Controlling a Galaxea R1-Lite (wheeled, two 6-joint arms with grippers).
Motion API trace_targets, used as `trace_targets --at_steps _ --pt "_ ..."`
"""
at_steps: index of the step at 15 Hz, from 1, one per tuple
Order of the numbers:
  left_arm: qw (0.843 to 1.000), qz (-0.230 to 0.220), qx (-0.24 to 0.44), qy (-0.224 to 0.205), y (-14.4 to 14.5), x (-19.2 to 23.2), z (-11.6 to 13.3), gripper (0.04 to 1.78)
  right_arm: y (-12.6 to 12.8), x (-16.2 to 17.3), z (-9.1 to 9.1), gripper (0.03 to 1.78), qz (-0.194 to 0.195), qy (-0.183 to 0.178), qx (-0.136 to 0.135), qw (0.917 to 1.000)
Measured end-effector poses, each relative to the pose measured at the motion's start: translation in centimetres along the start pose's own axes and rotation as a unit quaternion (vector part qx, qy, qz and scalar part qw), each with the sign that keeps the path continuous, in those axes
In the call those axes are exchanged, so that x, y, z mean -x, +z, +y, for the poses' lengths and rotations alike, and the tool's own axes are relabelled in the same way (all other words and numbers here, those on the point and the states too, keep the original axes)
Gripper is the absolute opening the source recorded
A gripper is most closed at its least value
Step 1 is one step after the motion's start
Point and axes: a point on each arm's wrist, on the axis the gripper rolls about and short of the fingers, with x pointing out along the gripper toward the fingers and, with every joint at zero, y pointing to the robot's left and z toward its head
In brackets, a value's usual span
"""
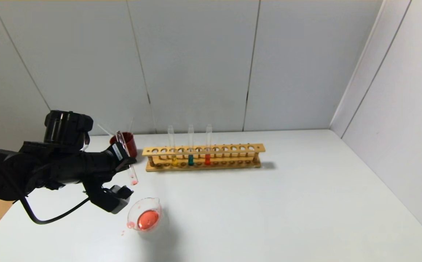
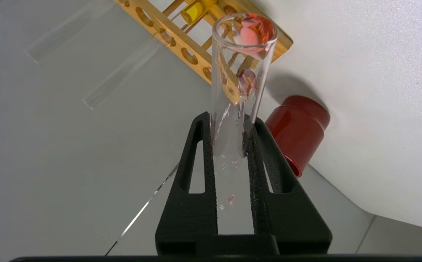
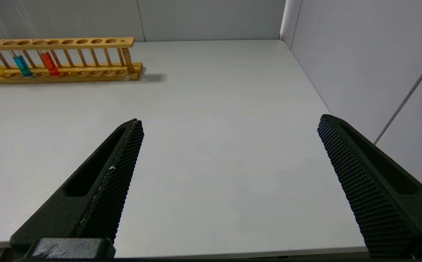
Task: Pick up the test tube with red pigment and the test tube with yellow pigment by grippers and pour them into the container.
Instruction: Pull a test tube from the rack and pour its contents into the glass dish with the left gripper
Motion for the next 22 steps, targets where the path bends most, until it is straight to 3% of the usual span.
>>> trace_targets --at_steps 17,22 --pt "0.999 0.013 -0.036 -0.008 0.16 -0.20 -0.20 0.30 0.00 0.00 0.00 1.75 0.000 0.000 0.000 1.0000" --pt "0.998 0.025 -0.059 0.017 0.82 -0.19 0.12 0.30 0.00 0.00 0.00 1.75 0.000 0.000 0.000 1.0000"
